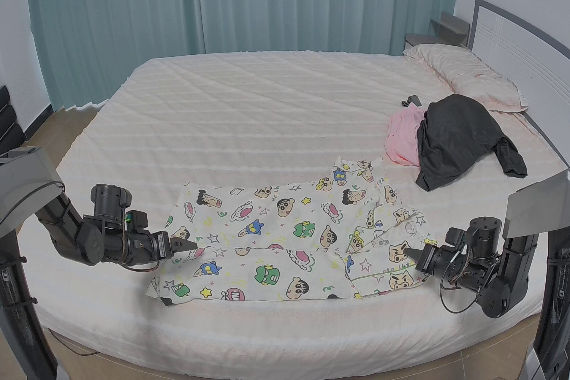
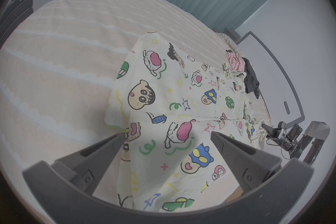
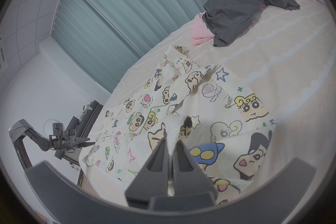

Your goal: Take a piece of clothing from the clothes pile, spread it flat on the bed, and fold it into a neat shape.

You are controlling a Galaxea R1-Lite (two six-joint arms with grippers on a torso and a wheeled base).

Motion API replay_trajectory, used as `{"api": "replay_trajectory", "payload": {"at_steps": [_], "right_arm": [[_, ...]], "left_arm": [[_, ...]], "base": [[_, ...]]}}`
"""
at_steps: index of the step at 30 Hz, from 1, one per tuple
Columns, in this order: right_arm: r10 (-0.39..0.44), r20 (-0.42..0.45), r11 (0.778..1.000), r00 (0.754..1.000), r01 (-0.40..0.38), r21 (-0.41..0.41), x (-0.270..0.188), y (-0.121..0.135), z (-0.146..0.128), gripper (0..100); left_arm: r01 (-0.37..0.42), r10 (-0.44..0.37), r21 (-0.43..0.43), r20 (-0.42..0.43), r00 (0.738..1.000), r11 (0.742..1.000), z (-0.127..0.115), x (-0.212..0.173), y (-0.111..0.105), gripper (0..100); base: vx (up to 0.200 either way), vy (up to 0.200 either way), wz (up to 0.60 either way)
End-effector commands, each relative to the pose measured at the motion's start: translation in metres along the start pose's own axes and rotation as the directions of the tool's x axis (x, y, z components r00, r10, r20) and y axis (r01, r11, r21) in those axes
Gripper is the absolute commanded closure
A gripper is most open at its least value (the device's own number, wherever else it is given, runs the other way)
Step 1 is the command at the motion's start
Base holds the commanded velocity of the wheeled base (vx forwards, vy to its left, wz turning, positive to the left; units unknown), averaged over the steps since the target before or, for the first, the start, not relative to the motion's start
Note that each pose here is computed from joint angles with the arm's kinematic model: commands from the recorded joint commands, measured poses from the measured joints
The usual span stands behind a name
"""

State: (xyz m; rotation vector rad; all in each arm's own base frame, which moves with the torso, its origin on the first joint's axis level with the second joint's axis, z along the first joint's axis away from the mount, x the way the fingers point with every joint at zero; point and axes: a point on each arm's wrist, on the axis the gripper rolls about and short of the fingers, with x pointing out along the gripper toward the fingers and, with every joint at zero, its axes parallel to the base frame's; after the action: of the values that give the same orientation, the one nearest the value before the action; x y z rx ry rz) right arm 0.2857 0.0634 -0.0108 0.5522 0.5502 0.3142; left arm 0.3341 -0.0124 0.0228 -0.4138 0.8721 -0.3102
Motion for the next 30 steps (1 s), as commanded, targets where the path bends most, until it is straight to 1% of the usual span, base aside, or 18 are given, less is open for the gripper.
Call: {"api": "replay_trajectory", "payload": {"at_steps": [1, 9, 10, 13, 19, 23, 30], "right_arm": [[0.003, 0.000, 1.000, 1.000, -0.003, -0.001, 0.001, 0.000, -0.001, 100], [-0.002, -0.007, 1.000, 1.000, 0.002, 0.001, 0.002, -0.001, -0.003, 100], [-0.002, -0.007, 1.000, 1.000, 0.002, 0.003, 0.002, -0.001, -0.003, 100], [-0.004, -0.010, 1.000, 1.000, 0.004, 0.010, 0.002, -0.002, -0.003, 100], [-0.006, -0.008, 1.000, 1.000, 0.006, 0.014, 0.002, -0.003, -0.003, 100], [-0.007, -0.004, 1.000, 1.000, 0.007, 0.014, 0.002, -0.003, -0.002, 100], [-0.008, 0.003, 1.000, 1.000, 0.008, 0.014, 0.002, -0.003, -0.001, 100]], "left_arm": [[-0.013, 0.013, -0.011, -0.041, 0.999, 1.000, -0.009, 0.018, 0.006, 0], [-0.048, 0.047, -0.013, -0.041, 0.998, 0.999, -0.009, 0.025, 0.010, 0], [-0.048, 0.047, -0.013, -0.041, 0.998, 0.999, -0.009, 0.025, 0.010, 100], [-0.048, 0.047, -0.019, -0.039, 0.998, 0.999, -0.009, 0.024, 0.009, 100], [-0.053, 0.052, -0.065, -0.027, 0.998, 0.996, -0.006, 0.021, 0.011, 100], [-0.058, 0.057, -0.072, -0.020, 0.998, 0.996, -0.005, 0.018, 0.013, 100], [-0.056, 0.057, -0.070, 0.017, 0.998, 0.996, 0.002, 0.005, 0.011, 100]], "base": [[0.000, 0.000, 0.00], [0.000, 0.000, 0.00], [0.000, 0.000, 0.00], [0.000, 0.000, 0.00], [0.000, 0.000, 0.00], [0.000, 0.000, 0.00], [0.000, 0.000, 0.00]]}}
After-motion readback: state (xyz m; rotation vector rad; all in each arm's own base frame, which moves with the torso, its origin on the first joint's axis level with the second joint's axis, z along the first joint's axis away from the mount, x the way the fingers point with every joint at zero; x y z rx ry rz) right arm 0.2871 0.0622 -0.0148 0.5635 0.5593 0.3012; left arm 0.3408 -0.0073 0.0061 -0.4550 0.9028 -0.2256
